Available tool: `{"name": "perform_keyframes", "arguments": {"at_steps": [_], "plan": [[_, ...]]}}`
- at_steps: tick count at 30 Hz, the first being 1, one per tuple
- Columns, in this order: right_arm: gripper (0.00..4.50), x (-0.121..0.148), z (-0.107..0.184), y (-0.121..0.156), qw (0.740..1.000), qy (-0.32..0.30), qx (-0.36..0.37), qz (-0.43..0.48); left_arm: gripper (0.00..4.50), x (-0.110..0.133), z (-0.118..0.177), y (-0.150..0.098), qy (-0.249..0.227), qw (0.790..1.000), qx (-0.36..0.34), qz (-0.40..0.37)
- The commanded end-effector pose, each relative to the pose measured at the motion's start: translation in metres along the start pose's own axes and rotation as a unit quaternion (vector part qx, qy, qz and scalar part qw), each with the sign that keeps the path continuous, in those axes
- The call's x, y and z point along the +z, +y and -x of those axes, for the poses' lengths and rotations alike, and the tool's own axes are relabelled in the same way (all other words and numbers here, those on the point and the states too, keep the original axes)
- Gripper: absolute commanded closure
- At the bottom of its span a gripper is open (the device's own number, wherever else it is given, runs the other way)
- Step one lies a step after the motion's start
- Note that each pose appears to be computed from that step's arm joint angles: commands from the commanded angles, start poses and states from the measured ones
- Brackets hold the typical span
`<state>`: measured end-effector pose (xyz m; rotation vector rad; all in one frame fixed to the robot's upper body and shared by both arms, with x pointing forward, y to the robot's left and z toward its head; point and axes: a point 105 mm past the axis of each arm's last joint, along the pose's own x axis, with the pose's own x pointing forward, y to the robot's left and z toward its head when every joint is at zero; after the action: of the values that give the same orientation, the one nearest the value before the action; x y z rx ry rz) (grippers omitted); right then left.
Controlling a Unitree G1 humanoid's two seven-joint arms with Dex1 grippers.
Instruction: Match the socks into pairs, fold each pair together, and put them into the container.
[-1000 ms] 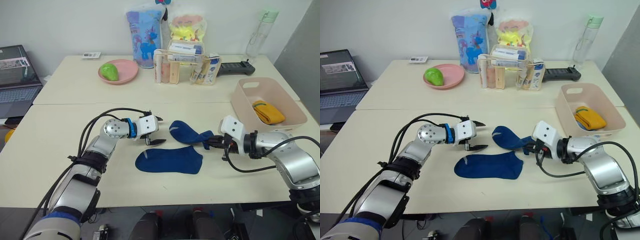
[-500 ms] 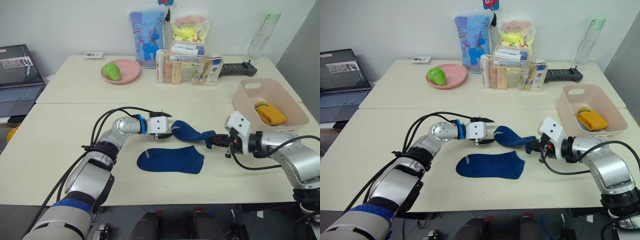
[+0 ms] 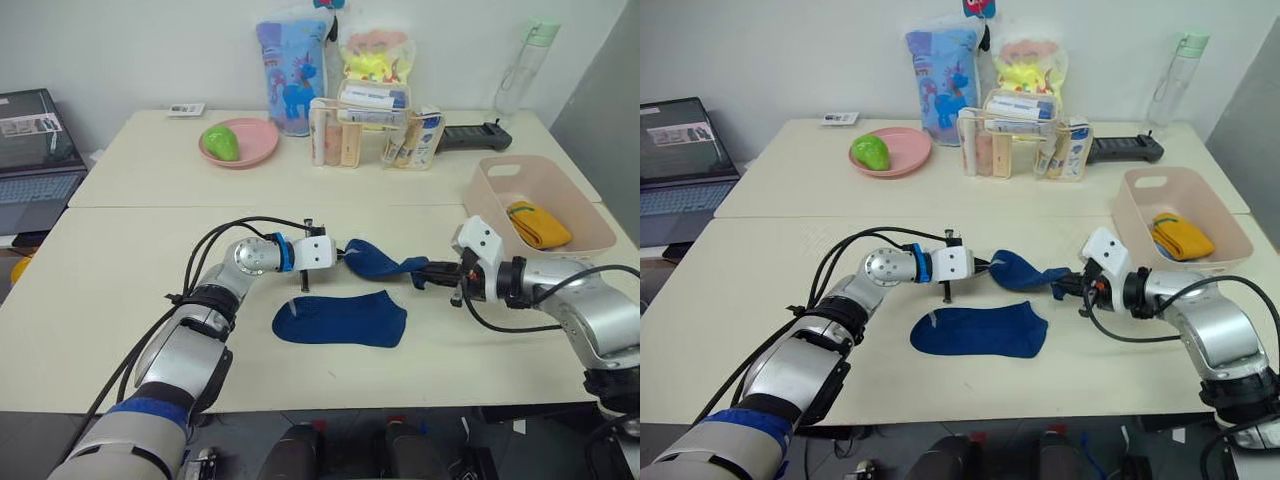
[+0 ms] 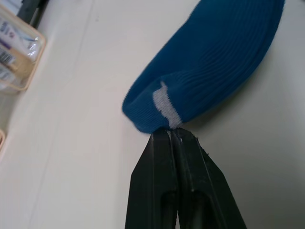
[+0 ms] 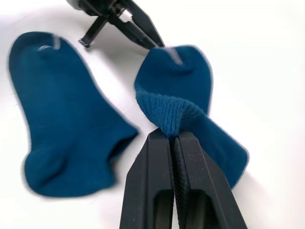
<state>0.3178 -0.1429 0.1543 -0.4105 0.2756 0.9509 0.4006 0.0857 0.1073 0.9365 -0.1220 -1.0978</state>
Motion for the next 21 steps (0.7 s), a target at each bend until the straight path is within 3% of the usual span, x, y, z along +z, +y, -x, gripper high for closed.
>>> {"name": "perform_keyframes", "arguments": {"at_steps": [1,9,15,18,21], "plan": [[4.5,0.018,-0.009,-0.005,0.998,-0.031,0.001,0.061,4.46,0.004,0.016,0.02,-0.014,0.999,0.042,-0.007],[4.5,0.044,-0.047,-0.032,0.986,-0.081,-0.02,0.143,4.46,0.002,0.063,0.041,-0.024,0.988,0.15,-0.008],[4.5,0.05,-0.046,-0.033,0.985,-0.089,-0.003,0.148,4.46,-0.004,0.07,0.016,-0.02,0.993,0.115,0.03],[4.5,0.046,-0.039,-0.031,0.986,-0.084,-0.002,0.146,3.86,-0.002,0.061,0.006,-0.02,0.996,0.089,0.024],[4.5,0.04,-0.031,-0.029,0.988,-0.075,-0.005,0.138,2.93,0.001,0.051,0.0,-0.017,0.998,0.06,-0.006]]}}
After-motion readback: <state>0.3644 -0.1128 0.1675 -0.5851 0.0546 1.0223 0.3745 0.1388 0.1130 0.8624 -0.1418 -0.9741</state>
